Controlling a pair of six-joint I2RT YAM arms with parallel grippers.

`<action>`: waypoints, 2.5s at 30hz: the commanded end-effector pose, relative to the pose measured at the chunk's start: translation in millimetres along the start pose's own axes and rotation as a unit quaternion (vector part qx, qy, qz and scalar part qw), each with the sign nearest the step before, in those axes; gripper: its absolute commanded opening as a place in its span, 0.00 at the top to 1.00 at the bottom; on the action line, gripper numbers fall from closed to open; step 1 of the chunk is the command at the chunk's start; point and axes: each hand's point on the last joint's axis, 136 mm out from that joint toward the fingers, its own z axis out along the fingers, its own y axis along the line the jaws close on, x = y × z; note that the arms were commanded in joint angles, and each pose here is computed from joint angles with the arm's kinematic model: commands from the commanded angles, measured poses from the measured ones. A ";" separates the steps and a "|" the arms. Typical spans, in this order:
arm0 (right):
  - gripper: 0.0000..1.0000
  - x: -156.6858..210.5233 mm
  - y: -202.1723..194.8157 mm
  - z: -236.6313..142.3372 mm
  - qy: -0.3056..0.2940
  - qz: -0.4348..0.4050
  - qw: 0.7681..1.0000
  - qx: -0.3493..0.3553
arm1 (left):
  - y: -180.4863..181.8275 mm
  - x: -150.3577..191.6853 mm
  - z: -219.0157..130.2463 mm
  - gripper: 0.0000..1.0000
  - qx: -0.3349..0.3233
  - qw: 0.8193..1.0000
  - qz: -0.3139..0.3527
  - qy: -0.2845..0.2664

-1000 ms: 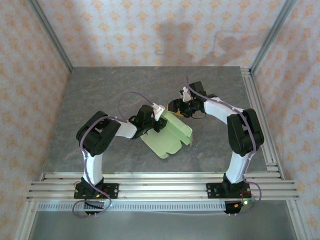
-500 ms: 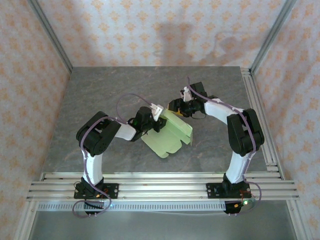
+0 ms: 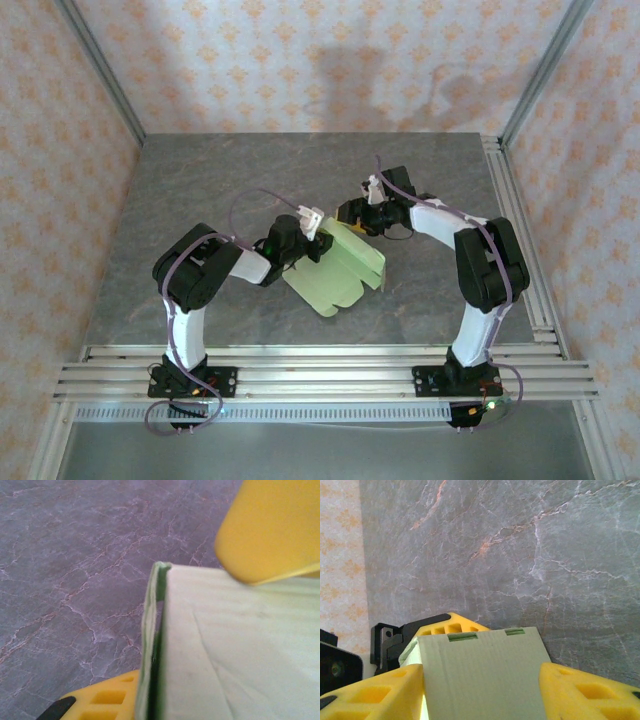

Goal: Fold the paper box

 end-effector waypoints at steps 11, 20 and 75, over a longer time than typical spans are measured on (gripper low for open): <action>0.40 16.0 -24.2 8.2 0.019 0.047 0.998 0.023 | 4.8 -6.0 -2.5 0.78 0.021 0.998 -0.013 -0.064; 0.40 16.9 -24.7 7.2 0.024 0.048 0.998 0.026 | 5.3 -3.6 0.4 0.79 0.022 0.998 -0.016 -0.061; 0.29 24.8 3.5 -74.4 -0.038 0.054 0.996 -0.052 | -48.4 -81.3 -21.3 1.00 0.146 0.985 -0.066 -0.062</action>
